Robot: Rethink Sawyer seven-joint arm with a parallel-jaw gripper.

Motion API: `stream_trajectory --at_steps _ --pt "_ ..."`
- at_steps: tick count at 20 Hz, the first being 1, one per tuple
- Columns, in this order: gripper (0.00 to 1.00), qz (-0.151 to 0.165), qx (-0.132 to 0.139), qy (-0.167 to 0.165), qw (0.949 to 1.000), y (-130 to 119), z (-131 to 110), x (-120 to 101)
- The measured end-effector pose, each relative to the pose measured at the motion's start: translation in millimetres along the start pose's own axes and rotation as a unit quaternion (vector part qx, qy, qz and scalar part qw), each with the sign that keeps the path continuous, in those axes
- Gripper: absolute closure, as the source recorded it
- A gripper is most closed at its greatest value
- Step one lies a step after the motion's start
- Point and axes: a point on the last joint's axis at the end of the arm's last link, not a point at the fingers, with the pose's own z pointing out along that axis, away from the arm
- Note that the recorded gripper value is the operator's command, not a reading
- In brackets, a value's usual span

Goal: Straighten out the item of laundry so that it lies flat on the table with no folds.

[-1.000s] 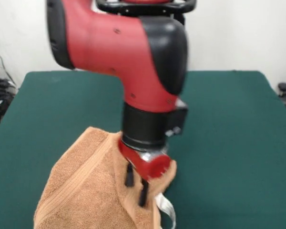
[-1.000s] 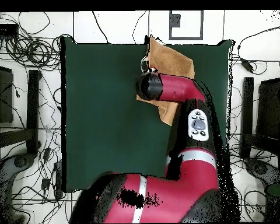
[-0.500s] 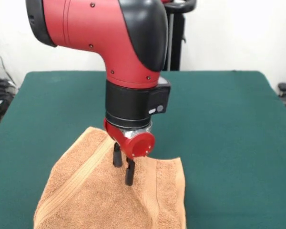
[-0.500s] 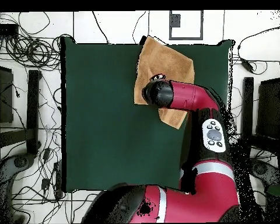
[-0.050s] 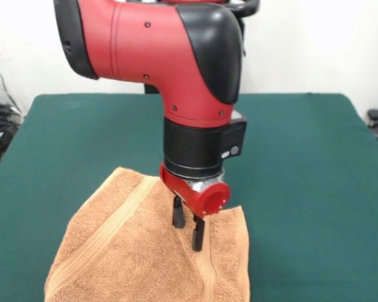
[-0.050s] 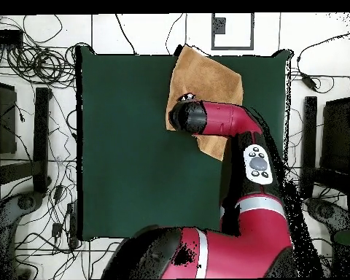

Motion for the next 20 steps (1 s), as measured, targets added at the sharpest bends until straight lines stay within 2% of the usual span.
stream_trajectory --at_steps 7,11,20 --pt "0.0 -0.006 -0.002 -0.002 1.0 8 22 5" --pt "0.0 -0.006 -0.003 -0.007 1.0 17 34 -2" --pt "0.0 -0.005 0.028 0.008 0.9996 29 36 -9"
